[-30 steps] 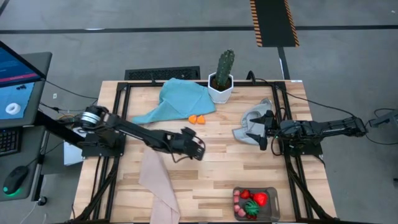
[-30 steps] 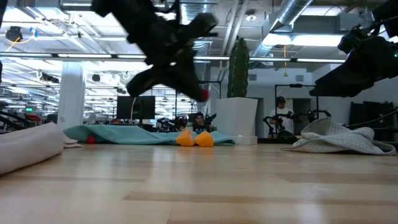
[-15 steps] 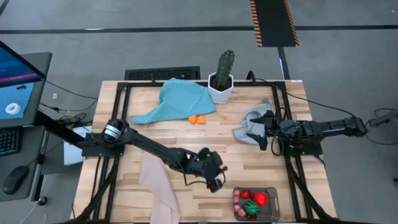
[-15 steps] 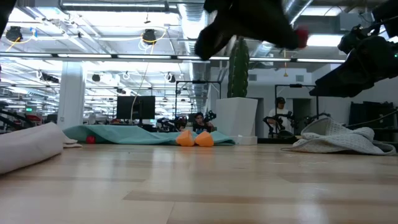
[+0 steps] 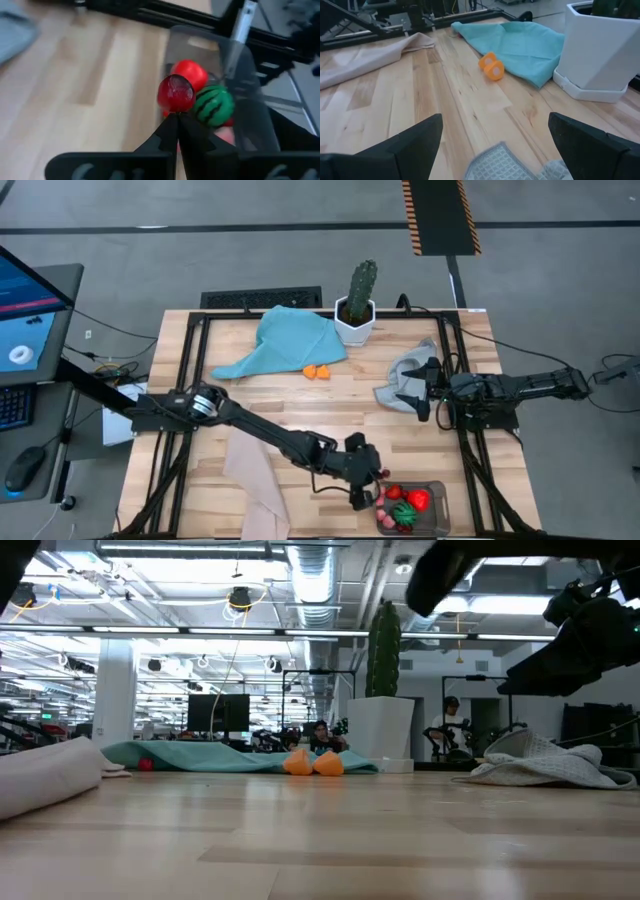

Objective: Pick and placing Produce into tupperware
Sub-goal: Put the cherry into the black bin

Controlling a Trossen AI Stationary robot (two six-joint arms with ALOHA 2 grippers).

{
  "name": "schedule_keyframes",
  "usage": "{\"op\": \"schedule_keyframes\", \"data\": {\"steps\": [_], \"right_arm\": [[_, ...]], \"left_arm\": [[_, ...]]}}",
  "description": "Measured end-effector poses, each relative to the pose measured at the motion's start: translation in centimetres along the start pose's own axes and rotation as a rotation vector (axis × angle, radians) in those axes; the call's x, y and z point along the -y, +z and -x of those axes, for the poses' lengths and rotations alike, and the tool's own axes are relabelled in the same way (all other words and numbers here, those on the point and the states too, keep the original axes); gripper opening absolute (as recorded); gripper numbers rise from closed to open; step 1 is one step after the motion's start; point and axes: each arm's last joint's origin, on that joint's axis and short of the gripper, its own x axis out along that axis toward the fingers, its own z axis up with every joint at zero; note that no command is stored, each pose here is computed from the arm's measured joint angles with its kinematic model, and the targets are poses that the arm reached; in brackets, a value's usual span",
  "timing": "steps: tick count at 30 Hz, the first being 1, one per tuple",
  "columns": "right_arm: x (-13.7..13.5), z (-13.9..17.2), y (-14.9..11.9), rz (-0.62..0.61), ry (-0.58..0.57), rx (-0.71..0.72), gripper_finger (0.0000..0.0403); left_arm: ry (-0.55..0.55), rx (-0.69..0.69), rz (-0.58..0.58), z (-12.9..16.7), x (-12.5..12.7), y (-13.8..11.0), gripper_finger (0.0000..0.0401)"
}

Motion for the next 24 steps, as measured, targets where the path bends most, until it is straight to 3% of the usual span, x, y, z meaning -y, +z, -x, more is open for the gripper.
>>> {"op": "schedule_keyframes", "data": {"steps": [7,11,15,24], "right_arm": [[0.0,0.0,0.0,0.0,0.0,-0.001,0.0386],[0.0,0.0,0.0,0.0,0.0,0.0,0.0386],[0.0,0.0,0.0,0.0,0.0,0.0,0.0386],[0.0,0.0,0.0,-0.001,0.001,0.001,0.0386]], "left_arm": [[-0.111,-0.025,-0.093,-1.7,1.9,-0.6,0.0003],[-0.151,0.003,-0.168,-1.3,3.4,-0.3,0.0003],[-0.132,0.033,-0.221,-1.0,4.2,-0.4,0.0003],[-0.111,0.055,-0.201,-2.0,3.2,-0.4,0.0007]]}}
